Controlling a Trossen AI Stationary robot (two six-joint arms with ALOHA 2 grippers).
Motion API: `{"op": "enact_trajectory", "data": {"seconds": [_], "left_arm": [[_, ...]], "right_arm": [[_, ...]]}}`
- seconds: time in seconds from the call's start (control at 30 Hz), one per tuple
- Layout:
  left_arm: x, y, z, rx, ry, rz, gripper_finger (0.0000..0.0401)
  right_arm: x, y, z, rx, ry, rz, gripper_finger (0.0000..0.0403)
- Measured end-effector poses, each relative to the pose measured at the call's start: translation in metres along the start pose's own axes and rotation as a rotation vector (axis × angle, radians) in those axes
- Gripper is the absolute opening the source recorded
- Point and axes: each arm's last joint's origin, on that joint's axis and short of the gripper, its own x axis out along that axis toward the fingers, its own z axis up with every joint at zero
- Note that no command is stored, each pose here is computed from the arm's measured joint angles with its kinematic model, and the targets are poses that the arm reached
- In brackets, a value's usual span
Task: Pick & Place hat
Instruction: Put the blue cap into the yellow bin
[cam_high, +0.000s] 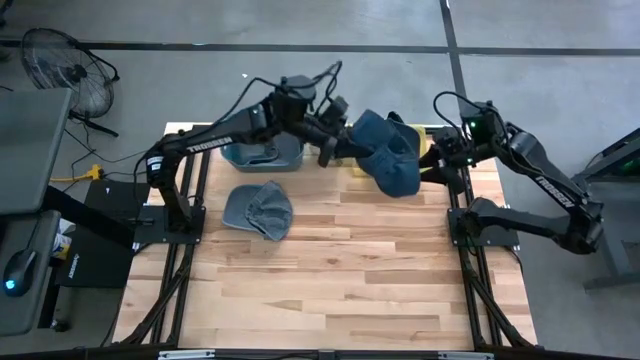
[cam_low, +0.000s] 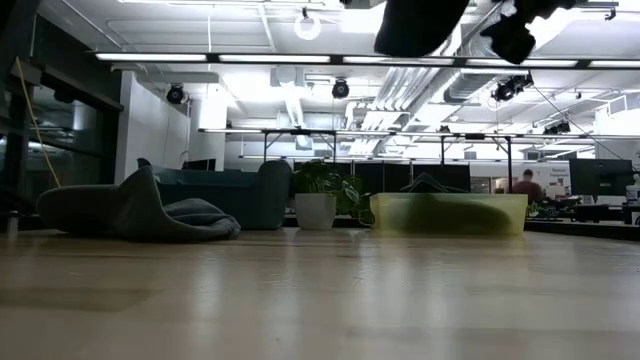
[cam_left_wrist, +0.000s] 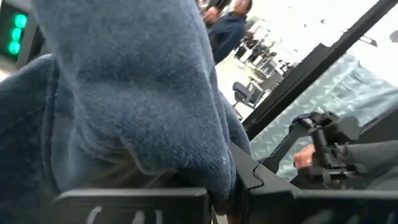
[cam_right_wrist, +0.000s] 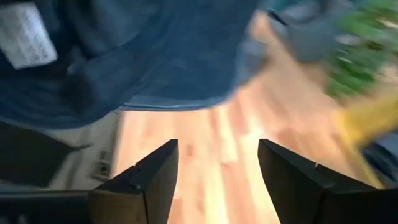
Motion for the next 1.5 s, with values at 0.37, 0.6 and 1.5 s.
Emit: {"op": "enact_trajectory", "data": {"seconds": [0.37, 0.6, 1.5], "left_arm": [[-0.029, -0.039, 0.047, 0.221, -0.121, -0.115, 0.0003], [-0.043, -0.062, 0.064, 0.511, -0.202, -0.202, 0.0003], [-0.044, -0.068, 0.080, 0.827, -0.503, -0.173, 0.0003]], "right_arm": [[0.013, -0.007, 0.031, -0.068, -0.131, 0.252, 0.0218], [0.023, -0.015, 0.050, -0.115, -0.180, 0.374, 0.0218], [0.051, -0.006, 0.094, -0.467, -0.414, 0.522, 0.0218]]}}
